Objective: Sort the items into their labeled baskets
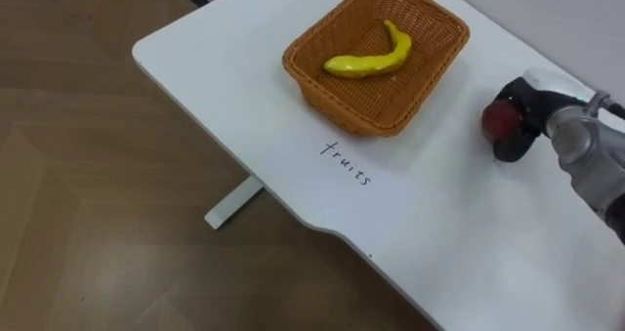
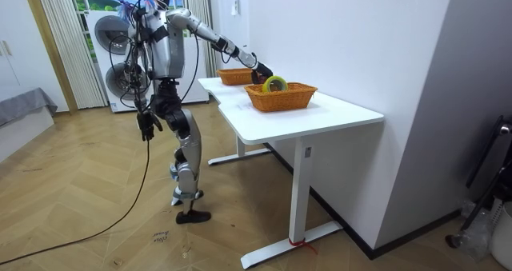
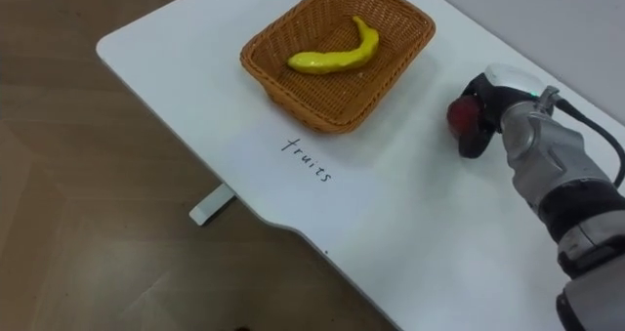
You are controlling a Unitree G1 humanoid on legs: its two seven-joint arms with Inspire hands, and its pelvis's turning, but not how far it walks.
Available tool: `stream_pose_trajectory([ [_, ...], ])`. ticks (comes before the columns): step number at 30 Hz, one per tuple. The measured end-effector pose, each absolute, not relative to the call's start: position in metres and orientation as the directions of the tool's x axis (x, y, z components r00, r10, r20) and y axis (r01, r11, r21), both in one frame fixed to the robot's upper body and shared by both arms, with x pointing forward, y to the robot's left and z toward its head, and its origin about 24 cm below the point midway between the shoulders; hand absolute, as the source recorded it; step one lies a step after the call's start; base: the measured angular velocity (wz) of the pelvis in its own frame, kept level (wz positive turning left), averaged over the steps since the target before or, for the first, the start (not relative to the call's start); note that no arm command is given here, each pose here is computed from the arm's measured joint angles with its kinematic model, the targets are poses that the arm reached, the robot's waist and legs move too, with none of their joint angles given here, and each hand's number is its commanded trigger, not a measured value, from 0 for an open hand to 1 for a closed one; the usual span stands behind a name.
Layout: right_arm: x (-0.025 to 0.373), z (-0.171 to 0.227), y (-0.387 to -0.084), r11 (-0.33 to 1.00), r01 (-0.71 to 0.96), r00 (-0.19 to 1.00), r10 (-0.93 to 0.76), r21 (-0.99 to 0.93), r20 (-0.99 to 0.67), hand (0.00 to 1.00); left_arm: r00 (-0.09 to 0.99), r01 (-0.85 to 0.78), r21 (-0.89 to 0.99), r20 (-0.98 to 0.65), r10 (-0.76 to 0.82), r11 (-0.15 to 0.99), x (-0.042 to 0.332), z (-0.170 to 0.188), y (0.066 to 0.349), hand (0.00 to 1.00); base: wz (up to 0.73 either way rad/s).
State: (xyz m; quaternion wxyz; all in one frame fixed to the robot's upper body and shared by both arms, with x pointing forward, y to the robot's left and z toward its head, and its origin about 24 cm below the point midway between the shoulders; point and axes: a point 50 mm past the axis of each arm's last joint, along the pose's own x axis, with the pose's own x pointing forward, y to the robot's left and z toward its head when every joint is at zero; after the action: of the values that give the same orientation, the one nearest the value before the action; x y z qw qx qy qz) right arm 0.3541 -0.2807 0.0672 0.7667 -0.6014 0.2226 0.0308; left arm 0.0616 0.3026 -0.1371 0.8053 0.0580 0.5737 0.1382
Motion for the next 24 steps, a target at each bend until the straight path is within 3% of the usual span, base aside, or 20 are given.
stream_pose_trajectory([
  [15,0.3528,0.0677,-0.2840,0.284,-0.322,0.892,-0.227,-0.903,-0.390,1.00,0.311,-0.161,0.249,-0.905,0.289,0.955,0.0667,-0.1368,0.3027,0.00,0.00],
  [24,0.3506,0.0669,-0.2839,0.370,-0.312,0.895,-0.195,-0.875,-0.402,1.00,0.323,-0.180,0.257,-0.896,0.303,0.950,0.0666,-0.1352,0.3062,0.00,-0.01],
])
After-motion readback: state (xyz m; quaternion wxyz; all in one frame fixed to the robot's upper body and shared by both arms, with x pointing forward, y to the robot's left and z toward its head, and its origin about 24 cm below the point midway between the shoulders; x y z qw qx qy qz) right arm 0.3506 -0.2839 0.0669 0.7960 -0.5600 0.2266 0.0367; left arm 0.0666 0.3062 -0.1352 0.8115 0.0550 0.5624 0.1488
